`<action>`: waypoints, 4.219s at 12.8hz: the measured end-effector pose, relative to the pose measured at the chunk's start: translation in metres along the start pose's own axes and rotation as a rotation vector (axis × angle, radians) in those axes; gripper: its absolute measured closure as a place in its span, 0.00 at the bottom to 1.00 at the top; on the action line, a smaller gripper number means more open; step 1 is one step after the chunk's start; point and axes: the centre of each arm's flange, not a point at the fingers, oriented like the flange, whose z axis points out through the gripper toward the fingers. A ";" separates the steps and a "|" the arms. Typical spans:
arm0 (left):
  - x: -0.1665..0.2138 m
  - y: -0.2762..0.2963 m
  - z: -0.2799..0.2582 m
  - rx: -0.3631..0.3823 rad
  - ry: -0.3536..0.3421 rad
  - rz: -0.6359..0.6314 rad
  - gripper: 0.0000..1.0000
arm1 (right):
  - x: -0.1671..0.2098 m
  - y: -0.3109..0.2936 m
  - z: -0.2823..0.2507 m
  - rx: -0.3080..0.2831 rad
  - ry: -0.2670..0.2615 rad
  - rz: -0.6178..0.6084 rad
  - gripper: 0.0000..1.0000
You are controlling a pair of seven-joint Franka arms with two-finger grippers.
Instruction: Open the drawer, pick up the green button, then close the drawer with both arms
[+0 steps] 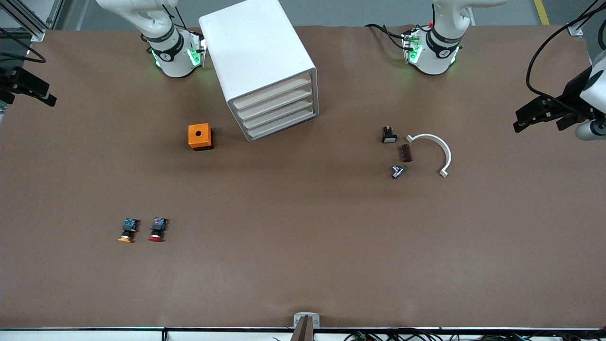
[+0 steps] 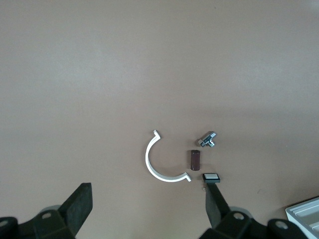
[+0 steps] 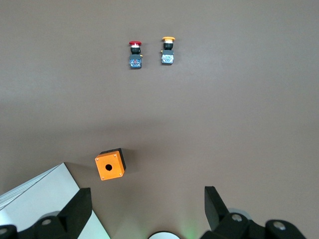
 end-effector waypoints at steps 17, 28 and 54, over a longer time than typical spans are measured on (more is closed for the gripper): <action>0.048 0.003 0.120 0.015 -0.203 0.000 0.00 | -0.005 0.003 -0.003 -0.020 0.029 -0.021 0.00; 0.057 0.153 0.253 0.035 -0.405 -0.336 0.00 | -0.012 0.001 -0.004 -0.008 0.037 -0.026 0.00; -0.094 0.413 0.488 0.640 -1.236 -1.567 0.30 | -0.012 -0.001 -0.002 -0.006 0.036 -0.030 0.00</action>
